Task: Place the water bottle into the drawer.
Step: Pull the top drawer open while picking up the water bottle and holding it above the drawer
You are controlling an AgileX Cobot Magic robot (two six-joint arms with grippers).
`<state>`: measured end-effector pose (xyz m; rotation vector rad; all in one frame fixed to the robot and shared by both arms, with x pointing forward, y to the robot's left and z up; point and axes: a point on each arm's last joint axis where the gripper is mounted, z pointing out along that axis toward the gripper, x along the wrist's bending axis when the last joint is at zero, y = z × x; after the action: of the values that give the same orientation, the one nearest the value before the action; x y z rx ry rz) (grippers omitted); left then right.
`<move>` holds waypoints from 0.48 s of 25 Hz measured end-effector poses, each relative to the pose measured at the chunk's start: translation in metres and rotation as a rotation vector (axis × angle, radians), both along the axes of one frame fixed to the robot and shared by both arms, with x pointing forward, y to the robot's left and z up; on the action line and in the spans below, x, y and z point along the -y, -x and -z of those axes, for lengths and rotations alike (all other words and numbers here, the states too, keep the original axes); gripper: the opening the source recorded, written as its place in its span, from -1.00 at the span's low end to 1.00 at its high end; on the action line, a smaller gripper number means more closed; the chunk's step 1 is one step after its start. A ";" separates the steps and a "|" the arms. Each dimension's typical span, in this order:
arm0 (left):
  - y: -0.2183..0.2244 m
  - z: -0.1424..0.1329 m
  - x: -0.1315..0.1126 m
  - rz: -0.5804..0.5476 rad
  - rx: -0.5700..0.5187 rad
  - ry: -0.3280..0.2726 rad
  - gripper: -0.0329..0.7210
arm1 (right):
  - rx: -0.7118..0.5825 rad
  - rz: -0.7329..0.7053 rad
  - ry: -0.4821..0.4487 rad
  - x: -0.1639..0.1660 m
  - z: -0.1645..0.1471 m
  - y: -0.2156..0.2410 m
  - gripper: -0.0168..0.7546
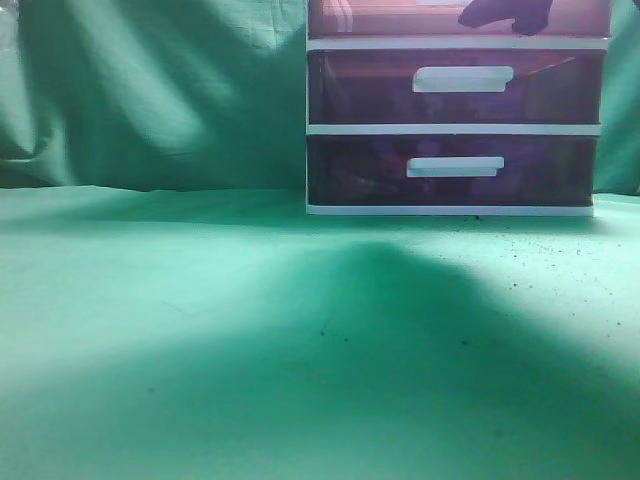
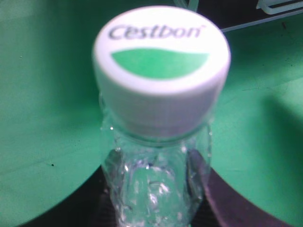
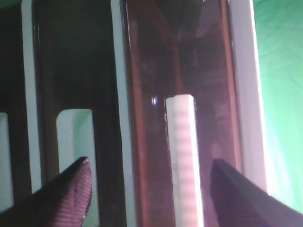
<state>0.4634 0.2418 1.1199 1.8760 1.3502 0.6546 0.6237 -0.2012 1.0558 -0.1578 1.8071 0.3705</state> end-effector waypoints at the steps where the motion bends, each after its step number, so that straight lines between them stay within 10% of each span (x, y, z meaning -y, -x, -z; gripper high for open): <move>1: 0.000 0.000 0.000 0.000 0.001 -0.002 -0.29 | 0.002 -0.001 0.006 0.000 0.001 -0.002 0.28; 12: 0.001 0.001 -0.001 0.004 -0.014 -0.023 -0.29 | 0.057 0.027 -0.011 0.005 -0.010 -0.027 0.28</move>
<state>0.4626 0.2428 1.1185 1.9037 1.3528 0.6591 0.6503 -0.2066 1.0659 -0.1342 1.7493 0.3535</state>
